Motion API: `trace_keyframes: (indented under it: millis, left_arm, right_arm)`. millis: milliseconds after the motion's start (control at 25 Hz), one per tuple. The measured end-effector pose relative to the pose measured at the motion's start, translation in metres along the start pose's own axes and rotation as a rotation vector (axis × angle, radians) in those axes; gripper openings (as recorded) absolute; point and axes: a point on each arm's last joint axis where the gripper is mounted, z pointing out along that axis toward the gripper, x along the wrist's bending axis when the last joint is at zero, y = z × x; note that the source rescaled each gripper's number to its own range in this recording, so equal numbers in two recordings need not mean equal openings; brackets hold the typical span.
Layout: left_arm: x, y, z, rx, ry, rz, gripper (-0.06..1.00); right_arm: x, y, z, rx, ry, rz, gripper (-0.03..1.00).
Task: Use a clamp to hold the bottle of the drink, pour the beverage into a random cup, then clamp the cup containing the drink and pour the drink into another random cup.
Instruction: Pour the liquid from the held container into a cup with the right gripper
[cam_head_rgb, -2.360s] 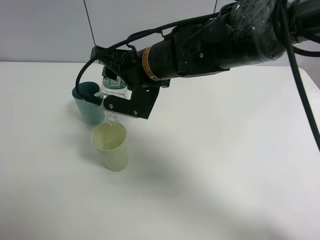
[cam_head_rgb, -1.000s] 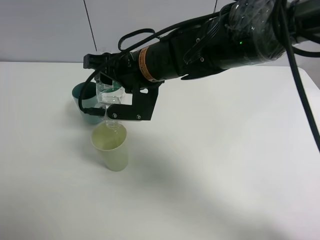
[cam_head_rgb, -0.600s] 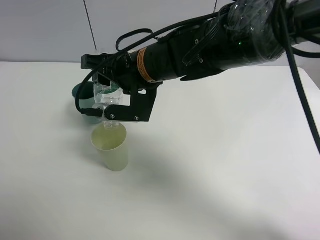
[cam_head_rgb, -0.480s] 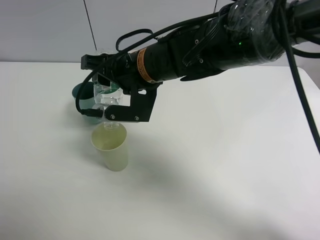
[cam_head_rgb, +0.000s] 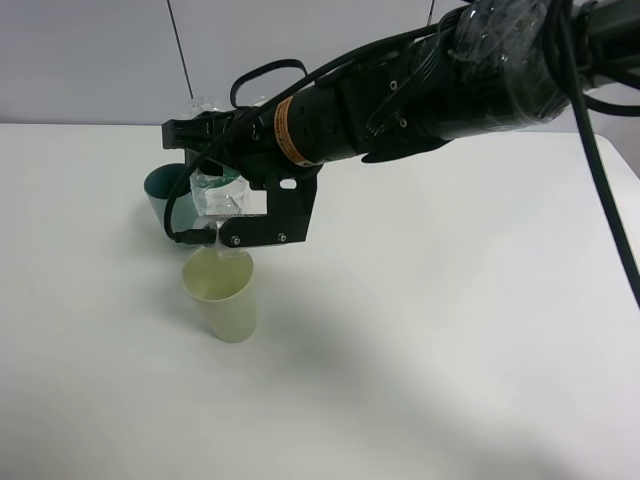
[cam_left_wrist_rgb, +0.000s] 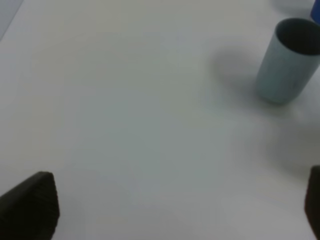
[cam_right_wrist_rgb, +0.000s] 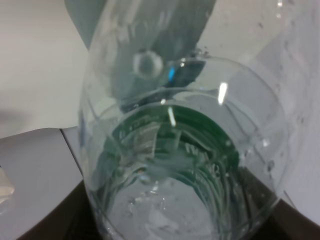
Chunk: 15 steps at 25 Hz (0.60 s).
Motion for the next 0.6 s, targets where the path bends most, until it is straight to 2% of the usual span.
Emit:
trace_keyframes:
  millis: [280,600]
  left_arm:
    - [0.0,0.0,0.0,0.0,0.0,0.0,1.0]
    - [0.0,0.0,0.0,0.0,0.0,0.0,1.0]
  right_arm:
    - [0.0,0.0,0.0,0.0,0.0,0.012,0.0]
    - [-0.0024,0.001,0.0,-0.012,-0.026,0.103,0.0]
